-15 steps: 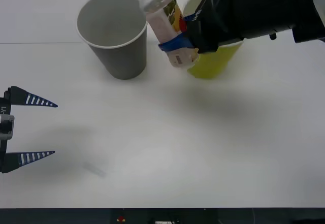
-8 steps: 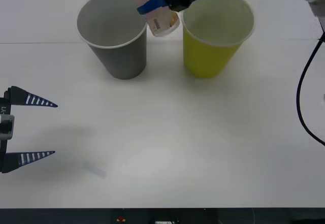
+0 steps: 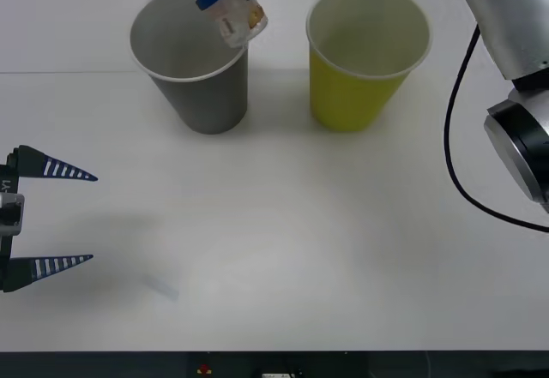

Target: Put the can into the green bin and the plastic bottle into the gray bin

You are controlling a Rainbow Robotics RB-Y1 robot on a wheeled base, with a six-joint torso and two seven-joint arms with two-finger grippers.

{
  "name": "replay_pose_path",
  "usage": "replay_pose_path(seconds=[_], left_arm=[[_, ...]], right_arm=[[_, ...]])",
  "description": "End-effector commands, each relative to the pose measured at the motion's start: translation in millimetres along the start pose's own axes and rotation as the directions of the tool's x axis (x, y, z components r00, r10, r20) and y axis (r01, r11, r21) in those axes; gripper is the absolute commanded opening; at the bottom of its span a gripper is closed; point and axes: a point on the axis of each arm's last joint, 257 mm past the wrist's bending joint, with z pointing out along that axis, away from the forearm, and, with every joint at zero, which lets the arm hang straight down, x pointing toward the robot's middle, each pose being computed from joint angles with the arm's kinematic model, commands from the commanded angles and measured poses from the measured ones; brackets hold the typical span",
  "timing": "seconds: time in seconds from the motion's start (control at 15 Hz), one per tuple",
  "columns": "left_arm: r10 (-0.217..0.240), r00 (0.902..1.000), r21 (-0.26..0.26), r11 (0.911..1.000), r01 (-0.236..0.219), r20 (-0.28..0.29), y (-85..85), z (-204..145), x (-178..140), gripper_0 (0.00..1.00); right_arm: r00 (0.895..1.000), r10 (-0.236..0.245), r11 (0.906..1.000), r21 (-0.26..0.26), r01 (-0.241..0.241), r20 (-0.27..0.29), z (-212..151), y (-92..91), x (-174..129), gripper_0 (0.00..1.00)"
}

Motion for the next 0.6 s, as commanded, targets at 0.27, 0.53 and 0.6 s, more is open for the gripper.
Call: replay_pose_path(seconds=[0.27, 0.53, 0.6], left_arm=[[0.000, 1.0000, 0.000, 1.0000, 0.000, 0.000, 0.0, 0.0, 0.0, 1.00], [0.000, 1.0000, 0.000, 1.0000, 0.000, 0.000, 0.0, 0.0, 0.0, 1.00], [0.000, 1.0000, 0.000, 1.0000, 0.000, 0.000, 0.0, 0.0, 0.0, 1.00]], right_arm=[[1.000, -0.011, 0.9995, 0.030, 0.012, -0.008, 42.9, 6.5, -1.2, 0.00], [1.000, -0.022, 0.9994, 0.025, 0.023, -0.011, 46.2, 8.5, -1.8, 0.00], [1.000, -0.021, 0.9995, 0.025, 0.021, -0.011, 46.4, 8.2, -1.3, 0.05]])
